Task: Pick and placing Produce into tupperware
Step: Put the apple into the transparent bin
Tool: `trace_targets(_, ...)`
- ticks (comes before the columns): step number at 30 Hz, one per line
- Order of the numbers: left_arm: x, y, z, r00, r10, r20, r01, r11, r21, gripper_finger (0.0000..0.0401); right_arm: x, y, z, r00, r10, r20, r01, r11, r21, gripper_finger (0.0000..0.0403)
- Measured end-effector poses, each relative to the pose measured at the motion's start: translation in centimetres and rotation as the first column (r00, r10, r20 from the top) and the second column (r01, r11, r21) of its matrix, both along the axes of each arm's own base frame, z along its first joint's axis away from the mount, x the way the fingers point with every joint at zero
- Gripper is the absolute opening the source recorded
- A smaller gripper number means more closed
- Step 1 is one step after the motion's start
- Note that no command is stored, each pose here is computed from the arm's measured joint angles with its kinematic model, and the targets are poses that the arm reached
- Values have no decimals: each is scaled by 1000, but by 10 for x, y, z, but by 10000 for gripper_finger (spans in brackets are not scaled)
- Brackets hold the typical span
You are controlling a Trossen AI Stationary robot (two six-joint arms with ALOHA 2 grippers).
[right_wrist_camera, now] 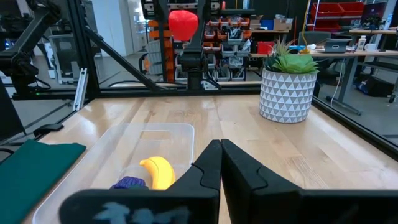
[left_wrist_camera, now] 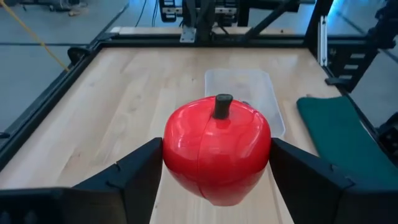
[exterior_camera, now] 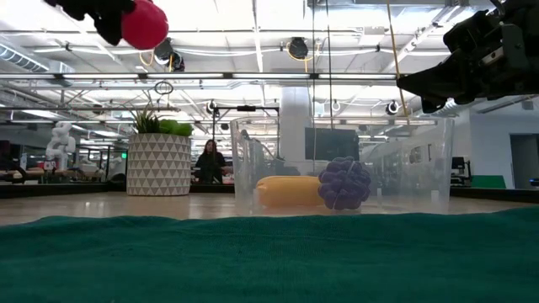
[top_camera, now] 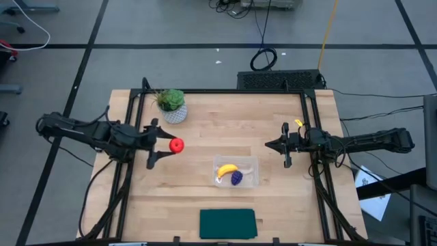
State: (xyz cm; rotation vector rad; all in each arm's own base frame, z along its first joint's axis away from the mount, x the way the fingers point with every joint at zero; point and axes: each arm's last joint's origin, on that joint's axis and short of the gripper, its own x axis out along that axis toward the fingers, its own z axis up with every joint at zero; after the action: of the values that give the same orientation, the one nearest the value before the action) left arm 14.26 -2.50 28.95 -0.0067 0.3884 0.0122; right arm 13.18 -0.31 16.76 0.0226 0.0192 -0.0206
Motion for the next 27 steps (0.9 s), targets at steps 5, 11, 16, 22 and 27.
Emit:
trace_targets(5,5,-1,-13,999,-2,47,2,1000,-7,275,0,0,0,1000,0,-2,0,1000,0,0)
trace_targets(11,9,-2,-28,995,-20,94,21,1000,-8,275,0,0,-1,1000,0,-6,0,1000,0,0)
trace_targets(16,11,-3,-40,994,-26,109,26,1000,0,275,0,0,-1,1000,0,-6,0,1000,0,0)
trace_targets(22,11,-3,-47,992,-29,123,29,1000,7,275,0,0,-1,1000,0,-6,0,1000,0,0)
trace_targets(27,12,-3,-45,989,-31,146,30,1000,8,275,0,0,-1,1000,0,-6,0,1000,0,0)
